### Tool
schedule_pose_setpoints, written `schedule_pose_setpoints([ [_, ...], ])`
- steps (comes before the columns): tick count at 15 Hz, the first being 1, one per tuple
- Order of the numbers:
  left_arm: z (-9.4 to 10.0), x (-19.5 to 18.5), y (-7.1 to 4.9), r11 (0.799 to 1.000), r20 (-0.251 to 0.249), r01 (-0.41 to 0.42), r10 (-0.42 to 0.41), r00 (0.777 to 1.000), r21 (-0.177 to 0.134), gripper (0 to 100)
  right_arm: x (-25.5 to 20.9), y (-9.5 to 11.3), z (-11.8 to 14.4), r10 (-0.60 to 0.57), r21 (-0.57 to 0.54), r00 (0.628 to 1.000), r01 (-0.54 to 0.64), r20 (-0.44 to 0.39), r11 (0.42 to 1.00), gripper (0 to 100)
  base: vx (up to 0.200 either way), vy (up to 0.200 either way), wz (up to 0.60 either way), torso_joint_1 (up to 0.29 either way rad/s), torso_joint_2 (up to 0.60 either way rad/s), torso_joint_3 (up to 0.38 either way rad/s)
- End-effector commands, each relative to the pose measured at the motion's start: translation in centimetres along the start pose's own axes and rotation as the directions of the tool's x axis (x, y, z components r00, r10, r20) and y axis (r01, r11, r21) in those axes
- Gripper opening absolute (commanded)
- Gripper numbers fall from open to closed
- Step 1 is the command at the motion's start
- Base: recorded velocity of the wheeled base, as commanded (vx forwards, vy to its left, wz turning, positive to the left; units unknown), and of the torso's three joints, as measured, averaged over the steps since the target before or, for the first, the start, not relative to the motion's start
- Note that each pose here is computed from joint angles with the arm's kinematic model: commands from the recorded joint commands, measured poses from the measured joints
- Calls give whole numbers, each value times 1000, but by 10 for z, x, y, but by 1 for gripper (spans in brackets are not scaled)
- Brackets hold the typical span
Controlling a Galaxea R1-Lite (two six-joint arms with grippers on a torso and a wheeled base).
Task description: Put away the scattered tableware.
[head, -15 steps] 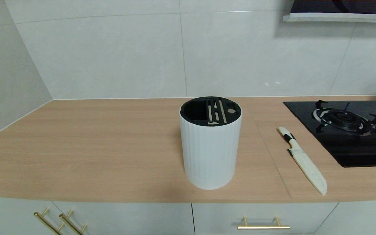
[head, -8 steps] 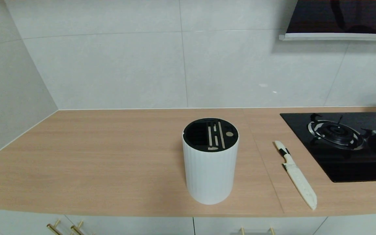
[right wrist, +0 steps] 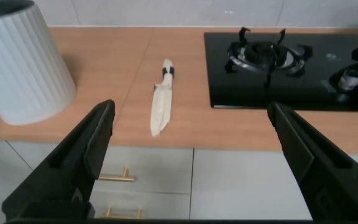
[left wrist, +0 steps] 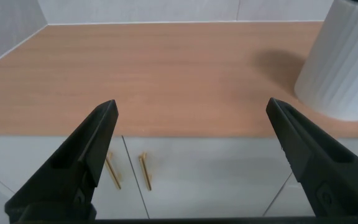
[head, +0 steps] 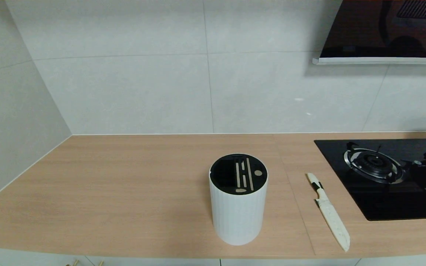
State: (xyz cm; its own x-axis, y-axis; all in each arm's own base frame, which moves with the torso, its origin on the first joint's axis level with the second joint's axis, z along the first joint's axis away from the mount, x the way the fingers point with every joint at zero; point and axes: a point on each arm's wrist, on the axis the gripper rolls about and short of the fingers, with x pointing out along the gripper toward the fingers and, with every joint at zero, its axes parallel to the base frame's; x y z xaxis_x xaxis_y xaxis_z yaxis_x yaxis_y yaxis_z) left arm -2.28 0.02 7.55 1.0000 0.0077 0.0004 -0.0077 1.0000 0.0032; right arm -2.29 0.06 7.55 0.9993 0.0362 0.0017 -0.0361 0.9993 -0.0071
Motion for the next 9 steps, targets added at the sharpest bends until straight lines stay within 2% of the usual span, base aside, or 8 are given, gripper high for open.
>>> schedule_pose_setpoints([
  [1,0,0,0,1000,0,0,0,1000,0,100,0,0,0,1,-1,1000,-1,0,1000,100,0,0,0,193,-383,-198],
  [9,0,0,0,1000,0,-2,2,1000,0,100,0,0,0,1,-1,1000,-1,-2,1000,100,0,0,0,17,-35,-16],
])
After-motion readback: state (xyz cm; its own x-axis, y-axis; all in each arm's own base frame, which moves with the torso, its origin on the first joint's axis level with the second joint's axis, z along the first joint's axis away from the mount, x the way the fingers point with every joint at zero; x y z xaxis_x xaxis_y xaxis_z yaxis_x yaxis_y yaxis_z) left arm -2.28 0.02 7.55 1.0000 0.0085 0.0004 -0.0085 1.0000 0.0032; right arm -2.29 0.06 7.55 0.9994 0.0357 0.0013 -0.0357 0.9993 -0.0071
